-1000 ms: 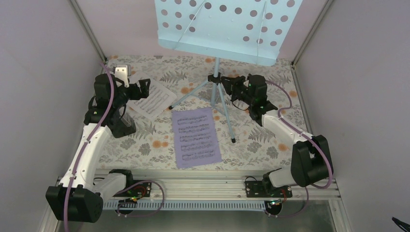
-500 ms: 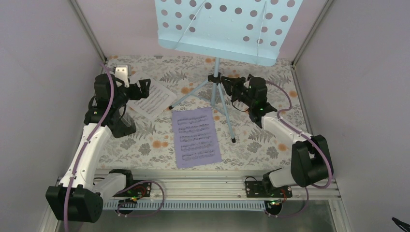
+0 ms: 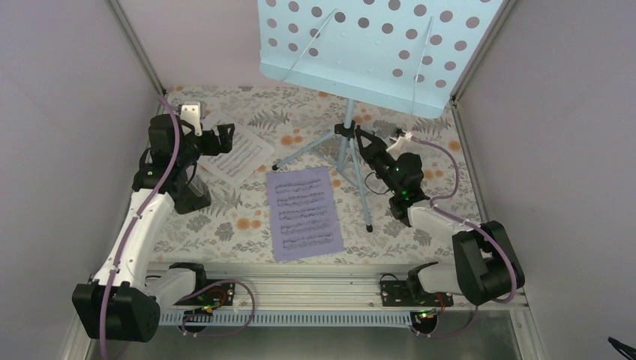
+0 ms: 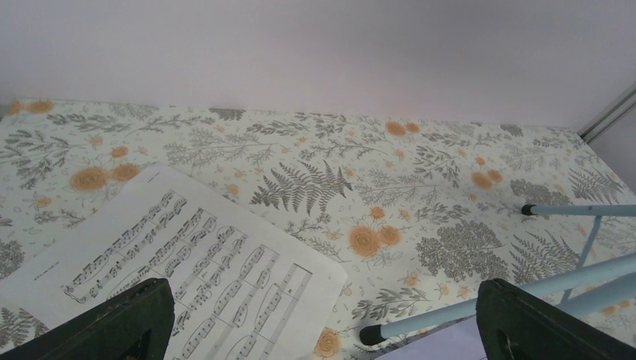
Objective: Pack up the instrument practice props
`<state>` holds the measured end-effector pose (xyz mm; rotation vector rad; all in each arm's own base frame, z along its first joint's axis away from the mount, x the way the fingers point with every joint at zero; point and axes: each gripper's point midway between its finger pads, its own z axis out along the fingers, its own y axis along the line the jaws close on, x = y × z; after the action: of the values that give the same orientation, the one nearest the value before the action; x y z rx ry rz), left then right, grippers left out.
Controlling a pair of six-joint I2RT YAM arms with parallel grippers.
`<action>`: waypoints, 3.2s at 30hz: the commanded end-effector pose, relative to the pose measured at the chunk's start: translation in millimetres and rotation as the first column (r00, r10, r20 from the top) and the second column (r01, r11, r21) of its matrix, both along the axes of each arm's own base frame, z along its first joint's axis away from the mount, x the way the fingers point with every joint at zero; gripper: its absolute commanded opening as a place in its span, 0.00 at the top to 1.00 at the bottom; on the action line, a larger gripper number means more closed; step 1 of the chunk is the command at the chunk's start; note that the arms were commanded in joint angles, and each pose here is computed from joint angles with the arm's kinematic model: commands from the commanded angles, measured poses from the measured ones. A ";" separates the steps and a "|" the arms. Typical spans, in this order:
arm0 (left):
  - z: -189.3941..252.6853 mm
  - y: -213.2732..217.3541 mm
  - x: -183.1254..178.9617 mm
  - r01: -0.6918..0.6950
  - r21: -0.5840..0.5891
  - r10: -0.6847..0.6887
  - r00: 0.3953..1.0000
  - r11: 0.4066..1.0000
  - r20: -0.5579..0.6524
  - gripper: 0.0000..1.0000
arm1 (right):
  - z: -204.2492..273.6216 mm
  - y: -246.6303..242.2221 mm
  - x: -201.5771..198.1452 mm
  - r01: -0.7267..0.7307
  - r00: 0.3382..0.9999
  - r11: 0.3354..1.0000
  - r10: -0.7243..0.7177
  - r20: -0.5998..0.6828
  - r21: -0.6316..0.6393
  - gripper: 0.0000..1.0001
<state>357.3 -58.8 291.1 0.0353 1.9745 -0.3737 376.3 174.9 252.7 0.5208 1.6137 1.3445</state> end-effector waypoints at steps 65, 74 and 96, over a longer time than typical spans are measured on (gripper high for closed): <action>-17.0 -0.2 9.5 0.011 0.022 -0.010 1.000 1.000 -0.028 0.00 | 17.0 -1.4 -38.9 -0.293 0.694 0.759 0.587 0.416 -0.582 0.96; -18.2 -1.8 9.4 0.019 0.017 -0.019 0.999 1.000 -0.032 0.00 | 27.4 -2.9 -54.0 -0.027 0.541 0.704 0.607 0.582 -0.710 0.95; -23.0 -4.7 11.2 0.034 0.008 -0.034 0.998 0.999 -0.049 0.00 | 18.3 -11.7 -38.5 0.137 0.615 0.608 0.567 0.548 -0.782 0.44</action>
<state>366.2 -61.8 266.5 0.0424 2.0427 -0.3865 343.3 164.0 256.8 -0.7949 1.3754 0.7468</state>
